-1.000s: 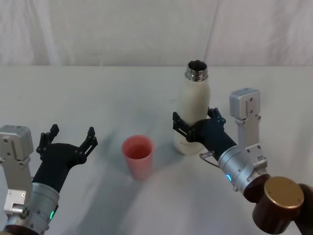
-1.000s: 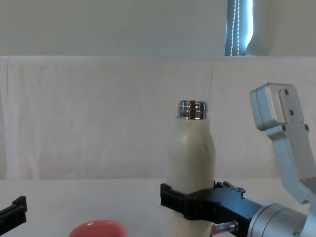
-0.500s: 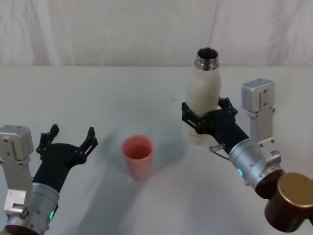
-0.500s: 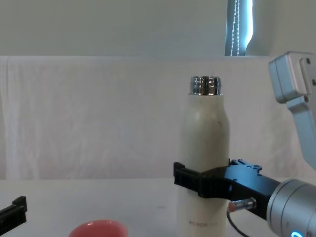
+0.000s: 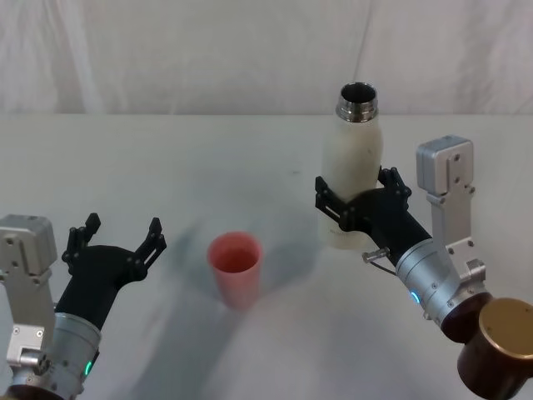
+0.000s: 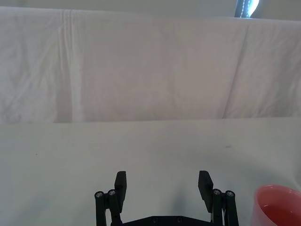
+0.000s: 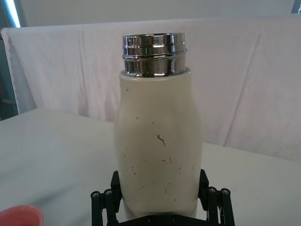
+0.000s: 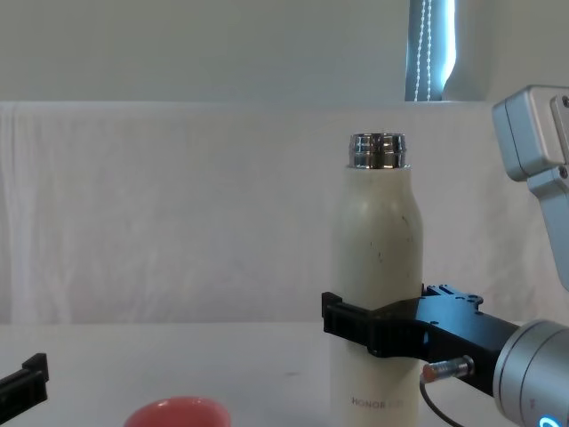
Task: Grasp the thermos with one hand and pour water into the cup lid.
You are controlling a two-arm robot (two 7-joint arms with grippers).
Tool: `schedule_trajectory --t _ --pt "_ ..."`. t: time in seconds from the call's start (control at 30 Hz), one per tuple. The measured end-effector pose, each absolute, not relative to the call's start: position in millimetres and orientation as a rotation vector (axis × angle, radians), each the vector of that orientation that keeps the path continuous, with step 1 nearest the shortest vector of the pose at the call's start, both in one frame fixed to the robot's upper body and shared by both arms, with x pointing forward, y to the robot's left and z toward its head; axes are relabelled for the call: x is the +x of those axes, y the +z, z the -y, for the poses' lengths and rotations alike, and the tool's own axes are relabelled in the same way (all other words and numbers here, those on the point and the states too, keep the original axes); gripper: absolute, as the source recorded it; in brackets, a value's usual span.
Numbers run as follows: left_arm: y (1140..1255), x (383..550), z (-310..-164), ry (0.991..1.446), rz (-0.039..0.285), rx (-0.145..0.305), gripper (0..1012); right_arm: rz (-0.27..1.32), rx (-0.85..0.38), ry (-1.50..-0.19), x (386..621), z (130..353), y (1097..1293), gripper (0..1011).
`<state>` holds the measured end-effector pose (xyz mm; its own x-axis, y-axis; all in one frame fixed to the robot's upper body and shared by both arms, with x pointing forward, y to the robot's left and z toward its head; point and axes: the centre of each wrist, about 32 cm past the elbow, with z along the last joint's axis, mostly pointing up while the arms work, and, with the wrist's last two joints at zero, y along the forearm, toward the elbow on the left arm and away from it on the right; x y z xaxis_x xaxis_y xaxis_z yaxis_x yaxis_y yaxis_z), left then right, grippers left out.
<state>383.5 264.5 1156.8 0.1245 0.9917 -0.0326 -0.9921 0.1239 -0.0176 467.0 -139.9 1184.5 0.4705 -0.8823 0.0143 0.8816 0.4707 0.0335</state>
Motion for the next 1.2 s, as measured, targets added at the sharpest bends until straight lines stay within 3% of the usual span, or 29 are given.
schedule_trajectory --t 0.77,1.2 --pt "1156.8 383.5 -264.5 1.446 -0.014 -0.038 1001 0.033 0.025 -1.08 467.2 139.6 1185.0 960" --pt "1156.8 383.5 -264.6 1.446 -0.014 -0.038 1001 0.194 -0.035 -1.077 462.6 143.1 1186.2 960"
